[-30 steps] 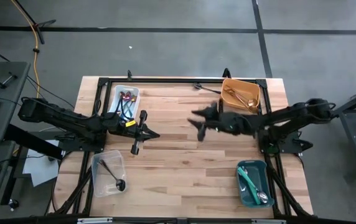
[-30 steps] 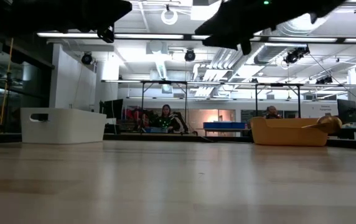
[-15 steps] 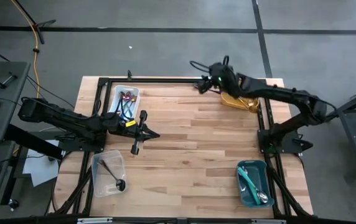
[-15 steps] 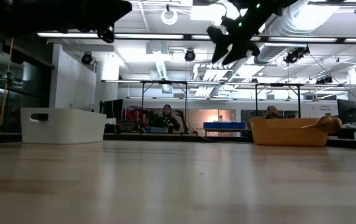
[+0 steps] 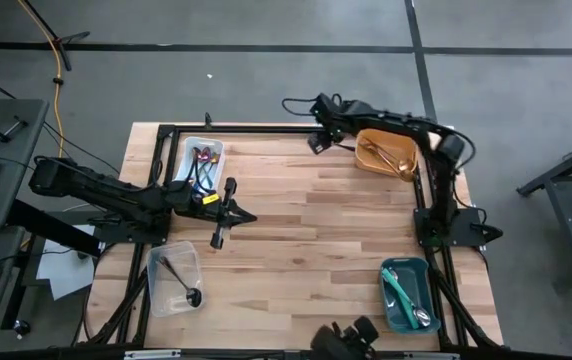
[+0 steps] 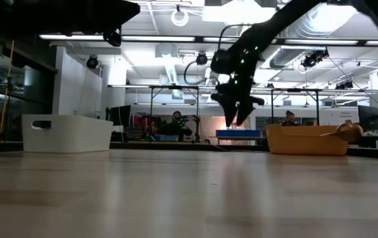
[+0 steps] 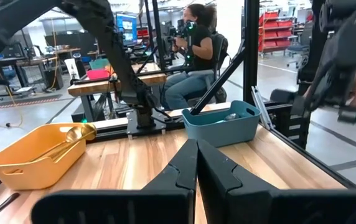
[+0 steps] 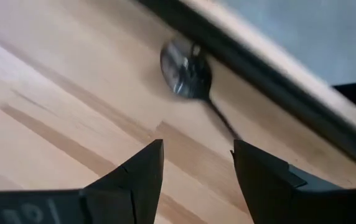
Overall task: Sort silverware by color (type)
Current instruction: Put the black spoon into the transparent bin
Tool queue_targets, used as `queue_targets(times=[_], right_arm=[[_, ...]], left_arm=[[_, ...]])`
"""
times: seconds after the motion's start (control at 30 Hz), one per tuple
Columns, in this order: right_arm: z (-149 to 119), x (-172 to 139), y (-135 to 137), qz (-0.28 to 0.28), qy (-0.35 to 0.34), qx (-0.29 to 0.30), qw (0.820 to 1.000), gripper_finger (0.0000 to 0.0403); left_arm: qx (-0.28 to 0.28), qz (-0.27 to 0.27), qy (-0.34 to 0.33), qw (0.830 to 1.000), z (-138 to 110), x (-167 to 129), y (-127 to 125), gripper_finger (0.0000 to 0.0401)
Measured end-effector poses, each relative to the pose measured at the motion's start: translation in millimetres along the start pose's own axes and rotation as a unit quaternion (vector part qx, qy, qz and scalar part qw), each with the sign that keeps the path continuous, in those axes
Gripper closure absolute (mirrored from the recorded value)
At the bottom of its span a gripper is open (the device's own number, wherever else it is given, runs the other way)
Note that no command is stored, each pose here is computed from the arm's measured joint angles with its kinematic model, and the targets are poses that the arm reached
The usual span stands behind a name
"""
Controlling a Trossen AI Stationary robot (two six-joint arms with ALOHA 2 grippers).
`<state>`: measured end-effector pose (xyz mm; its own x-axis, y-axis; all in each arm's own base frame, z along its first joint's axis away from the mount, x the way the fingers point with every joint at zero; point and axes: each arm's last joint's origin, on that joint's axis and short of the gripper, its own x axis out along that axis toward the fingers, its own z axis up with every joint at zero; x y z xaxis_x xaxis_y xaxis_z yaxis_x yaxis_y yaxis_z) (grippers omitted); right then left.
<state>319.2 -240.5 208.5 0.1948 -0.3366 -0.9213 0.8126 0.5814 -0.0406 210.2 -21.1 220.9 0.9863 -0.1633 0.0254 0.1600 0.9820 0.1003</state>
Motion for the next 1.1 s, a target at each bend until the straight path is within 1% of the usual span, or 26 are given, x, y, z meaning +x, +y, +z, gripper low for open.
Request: queue_targets(times=[0.13, 0.23, 0.4, 0.53, 0.67, 0.87, 0.93, 1.1], right_arm=[[2, 25, 1, -0.010, 0.046, -0.020, 0.999, 0.0214], [5, 37, 1, -0.013, 0.051, -0.020, 0.998, 0.0214], [9, 48, -3, -0.031, 0.043, -0.004, 0.999, 0.0214], [9, 58, -13, -0.039, 0.055, 0.020, 0.998, 0.0214], [8, 73, -24, -0.018, 0.078, 0.043, 0.996, 0.0214], [7, 85, -31, -0.011, 0.091, 0.039, 0.995, 0.0214], [7, 86, -30, -0.004, 0.094, 0.030, 0.995, 0.0214], [5, 86, -28, 0.033, 0.106, -0.021, 0.994, 0.0225]], left_arm=[[0.000, 0.000, 0.004, 1.000, -1, 0, 0, 0.0401], [0.000, 0.000, 0.004, 1.000, -1, 0, 0, 0.0401], [-0.001, 0.000, 0.004, 1.000, -1, 0, 0, 0.0401], [-0.001, -0.001, 0.005, 1.000, -1, 0, 0, 0.0401], [-0.001, 0.000, 0.005, 1.000, -1, 0, 0, 0.0401], [-0.001, -0.001, 0.007, 1.000, -1, 0, 0, 0.0401], [-0.001, -0.001, 0.009, 1.000, -2, 0, 0, 0.0401], [-0.001, -0.001, 0.009, 1.000, -2, 0, 0, 0.0401]])
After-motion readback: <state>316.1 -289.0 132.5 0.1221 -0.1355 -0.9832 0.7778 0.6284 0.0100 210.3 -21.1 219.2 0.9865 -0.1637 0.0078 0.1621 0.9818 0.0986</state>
